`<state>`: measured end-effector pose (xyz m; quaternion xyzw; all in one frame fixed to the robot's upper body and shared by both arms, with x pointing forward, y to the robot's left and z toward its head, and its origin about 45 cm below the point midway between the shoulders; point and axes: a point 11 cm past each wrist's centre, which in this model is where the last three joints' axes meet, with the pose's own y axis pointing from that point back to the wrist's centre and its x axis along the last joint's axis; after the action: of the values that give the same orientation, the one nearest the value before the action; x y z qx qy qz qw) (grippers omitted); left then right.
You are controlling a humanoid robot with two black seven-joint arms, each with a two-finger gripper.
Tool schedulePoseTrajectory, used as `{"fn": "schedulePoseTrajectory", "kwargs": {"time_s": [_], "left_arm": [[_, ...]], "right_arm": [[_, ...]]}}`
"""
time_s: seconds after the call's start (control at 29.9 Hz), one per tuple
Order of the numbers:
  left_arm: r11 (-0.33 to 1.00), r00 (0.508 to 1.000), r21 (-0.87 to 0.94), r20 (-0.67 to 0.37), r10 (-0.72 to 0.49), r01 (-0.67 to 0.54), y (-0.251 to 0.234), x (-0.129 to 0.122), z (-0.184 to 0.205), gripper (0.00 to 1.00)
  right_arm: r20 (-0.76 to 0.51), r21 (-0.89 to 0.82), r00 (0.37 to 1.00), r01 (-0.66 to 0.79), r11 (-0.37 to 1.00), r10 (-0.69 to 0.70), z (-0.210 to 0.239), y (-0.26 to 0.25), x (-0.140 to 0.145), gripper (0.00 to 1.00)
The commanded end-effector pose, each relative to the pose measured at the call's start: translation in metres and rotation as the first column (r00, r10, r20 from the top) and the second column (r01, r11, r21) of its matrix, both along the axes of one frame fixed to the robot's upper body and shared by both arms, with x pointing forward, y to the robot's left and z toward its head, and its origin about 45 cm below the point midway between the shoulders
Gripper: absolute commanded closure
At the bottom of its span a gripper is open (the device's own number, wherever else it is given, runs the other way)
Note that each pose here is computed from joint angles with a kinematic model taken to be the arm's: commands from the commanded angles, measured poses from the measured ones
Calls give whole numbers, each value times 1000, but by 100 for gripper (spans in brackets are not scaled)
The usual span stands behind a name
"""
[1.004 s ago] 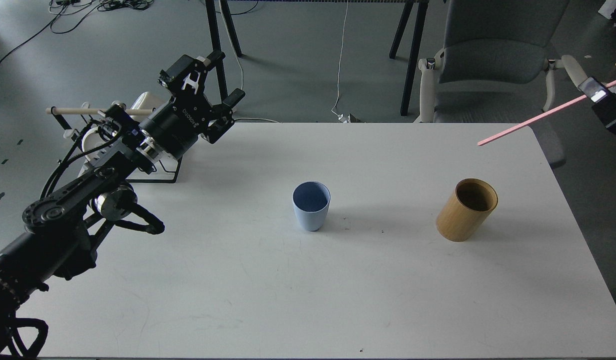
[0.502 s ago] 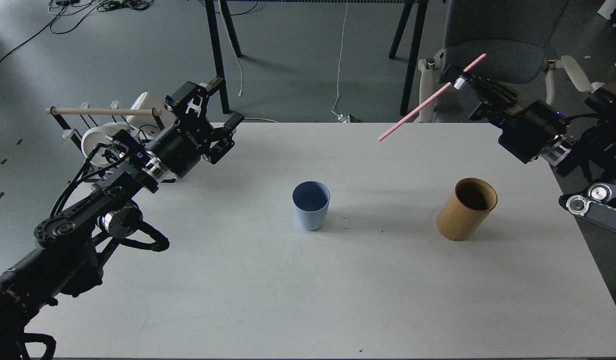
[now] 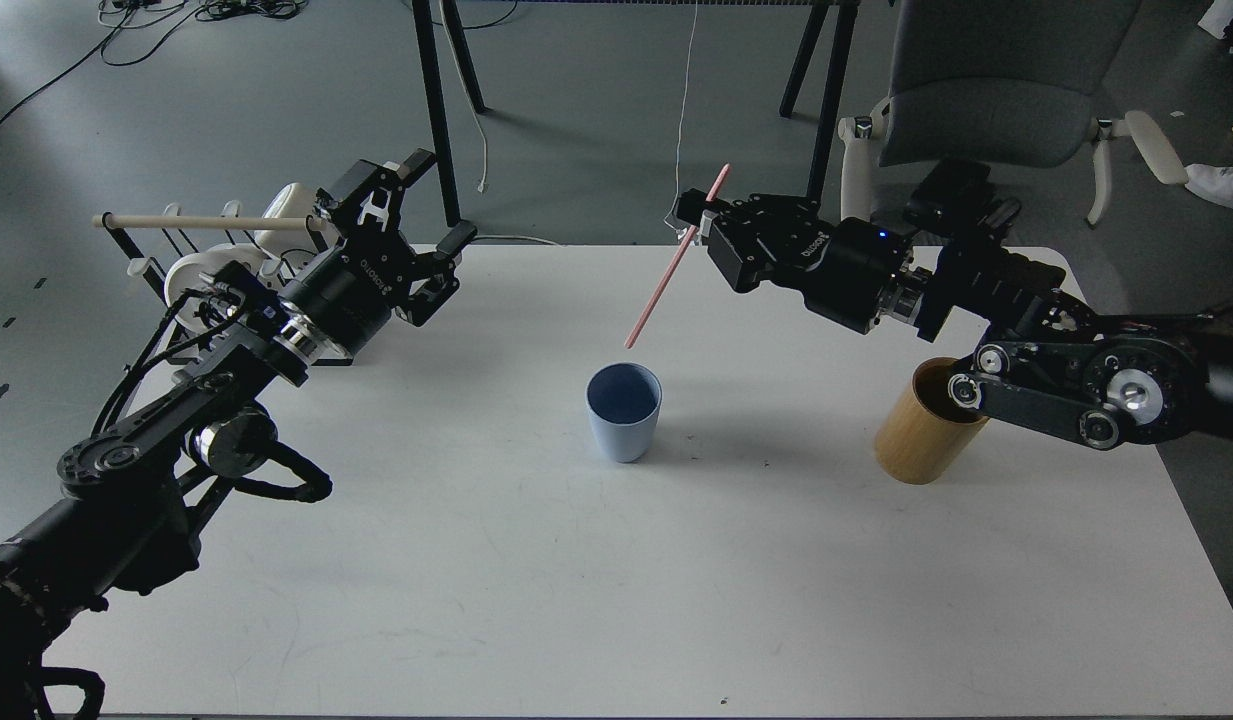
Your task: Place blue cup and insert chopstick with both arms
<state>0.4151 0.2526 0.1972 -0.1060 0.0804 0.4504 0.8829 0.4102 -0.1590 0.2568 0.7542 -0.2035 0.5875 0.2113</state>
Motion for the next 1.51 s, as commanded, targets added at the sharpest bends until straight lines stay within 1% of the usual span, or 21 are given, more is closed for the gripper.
{"fn": "schedulePoseTrajectory", "kwargs": {"time_s": [0.0,0.44,0.57,0.6,0.67,0.7,0.77,0.8,0.84,0.87,0.9,0.94,0.97,1.07,1.17,1.24,1.31,1.41,1.47], "left_arm": [[1000,1000,-1,-4,1,-1,0,-1,-2,11],[1000,1000,-7,-5,2,-2,0,-1,-2,11],[1000,1000,-7,-5,2,-2,0,-1,-2,11],[1000,1000,-6,-6,3,-3,0,-1,-2,11],[1000,1000,-6,-6,3,-3,0,-1,-2,10],[1000,1000,-7,-5,2,-2,0,-1,-2,10],[1000,1000,-6,-6,3,-3,0,-1,-2,10],[1000,1000,-7,-5,2,-2,0,-1,-2,10],[1000,1000,-7,-5,2,-2,0,-1,-2,10],[1000,1000,-6,-6,3,-3,0,-1,-2,10],[1000,1000,-6,-6,3,-3,0,-1,-2,10],[1000,1000,-7,-5,4,-4,0,-1,-2,10],[1000,1000,-8,-5,3,-3,0,-1,-2,10],[1000,1000,-11,-2,3,-3,-1,0,0,10],[1000,1000,-11,8,0,0,-2,3,4,10],[1000,1000,-13,13,3,-3,-2,4,7,10],[999,1000,-29,21,16,-15,2,7,12,10],[999,998,-29,47,39,-37,14,14,26,10],[998,997,-39,64,52,-50,20,18,37,10]], "right_arm": [[-9,-24,1000,-21,999,20,-7,6,-3,100],[-35,-84,998,-59,995,56,-38,26,-6,100],[-51,-109,996,-74,991,69,-52,32,-10,99],[-55,-117,996,-75,990,69,-56,32,-11,98],[-67,-113,995,-79,990,72,-61,34,-14,92],[-68,-109,995,-78,991,71,-61,36,-14,86],[-68,-102,995,-78,992,72,-60,37,-14,71],[-68,-98,995,-76,992,69,-59,37,-14,59],[-69,-92,995,-72,993,65,-59,38,-13,37],[-69,-90,996,-70,993,64,-58,37,-13,22],[-72,-86,996,-66,994,60,-58,37,-13,13],[-76,-81,996,-61,995,55,-58,37,-12,8],[-79,-75,996,-54,996,48,-58,37,-12,6],[-88,-49,996,-31,998,27,-54,36,-9,4],[-86,31,996,1,1000,2,-35,42,-2,1],[-80,102,997,21,995,-12,-16,42,1,1],[-57,178,997,66,982,-57,12,25,9,1],[-37,297,996,87,951,-79,48,12,8,1],[-57,379,993,119,918,-105,61,3,6,1]]}}
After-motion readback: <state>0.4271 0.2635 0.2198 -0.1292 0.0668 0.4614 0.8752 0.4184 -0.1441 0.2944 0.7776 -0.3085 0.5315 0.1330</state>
